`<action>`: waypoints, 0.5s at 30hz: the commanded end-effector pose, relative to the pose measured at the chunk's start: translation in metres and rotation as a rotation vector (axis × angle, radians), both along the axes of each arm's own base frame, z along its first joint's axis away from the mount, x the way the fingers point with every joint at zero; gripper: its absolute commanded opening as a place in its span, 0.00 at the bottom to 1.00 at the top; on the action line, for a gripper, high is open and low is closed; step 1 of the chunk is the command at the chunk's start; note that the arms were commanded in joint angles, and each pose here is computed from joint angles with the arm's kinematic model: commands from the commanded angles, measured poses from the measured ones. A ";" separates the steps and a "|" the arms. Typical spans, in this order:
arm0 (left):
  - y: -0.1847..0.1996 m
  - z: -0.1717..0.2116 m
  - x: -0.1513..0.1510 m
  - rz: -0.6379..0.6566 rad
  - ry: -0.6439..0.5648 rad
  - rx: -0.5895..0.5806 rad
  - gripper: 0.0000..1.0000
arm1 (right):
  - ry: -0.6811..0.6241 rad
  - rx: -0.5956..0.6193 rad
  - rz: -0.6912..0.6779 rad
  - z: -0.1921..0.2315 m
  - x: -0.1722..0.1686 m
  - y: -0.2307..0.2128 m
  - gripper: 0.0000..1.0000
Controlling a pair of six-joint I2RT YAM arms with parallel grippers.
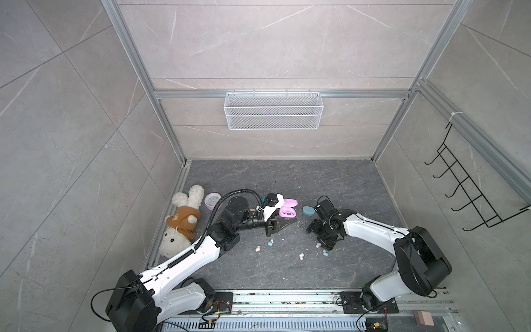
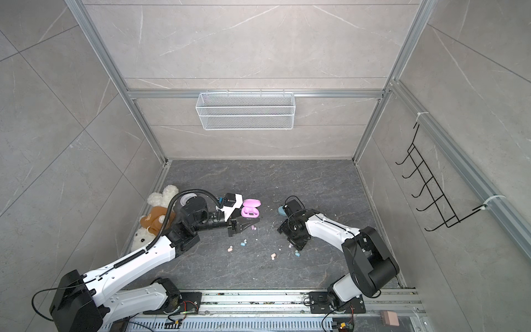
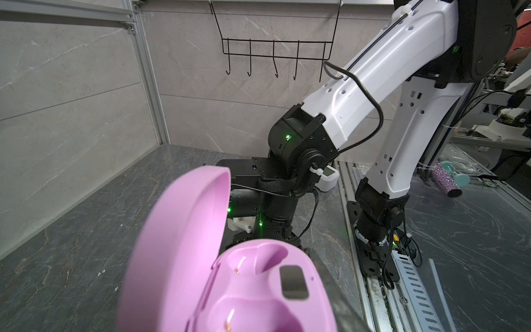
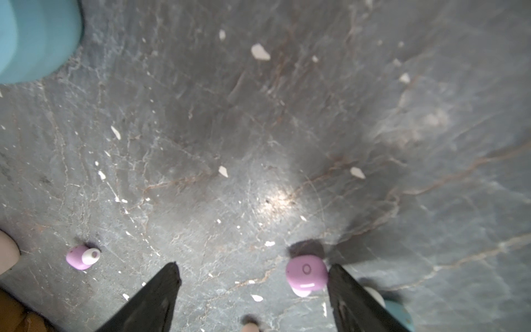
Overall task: Insert the wireless bluetooth earbuds into the charging case
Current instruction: 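Lower the open right gripper over the pink earbud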
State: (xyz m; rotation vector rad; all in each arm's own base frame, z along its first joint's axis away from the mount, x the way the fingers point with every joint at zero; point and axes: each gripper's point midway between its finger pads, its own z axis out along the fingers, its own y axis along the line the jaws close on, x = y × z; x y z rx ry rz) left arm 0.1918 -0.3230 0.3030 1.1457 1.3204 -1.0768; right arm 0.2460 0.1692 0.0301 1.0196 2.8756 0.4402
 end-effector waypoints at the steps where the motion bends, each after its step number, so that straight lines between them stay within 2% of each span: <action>1: 0.004 0.018 -0.002 0.007 -0.055 -0.037 0.23 | 0.000 -0.006 0.019 0.001 0.004 0.000 0.83; 9: 0.004 0.019 -0.003 0.007 -0.056 -0.039 0.23 | 0.014 -0.005 0.058 0.002 0.007 0.004 0.83; 15: 0.005 0.020 -0.003 0.006 -0.058 -0.039 0.23 | 0.102 -0.086 0.123 0.003 -0.009 -0.012 0.77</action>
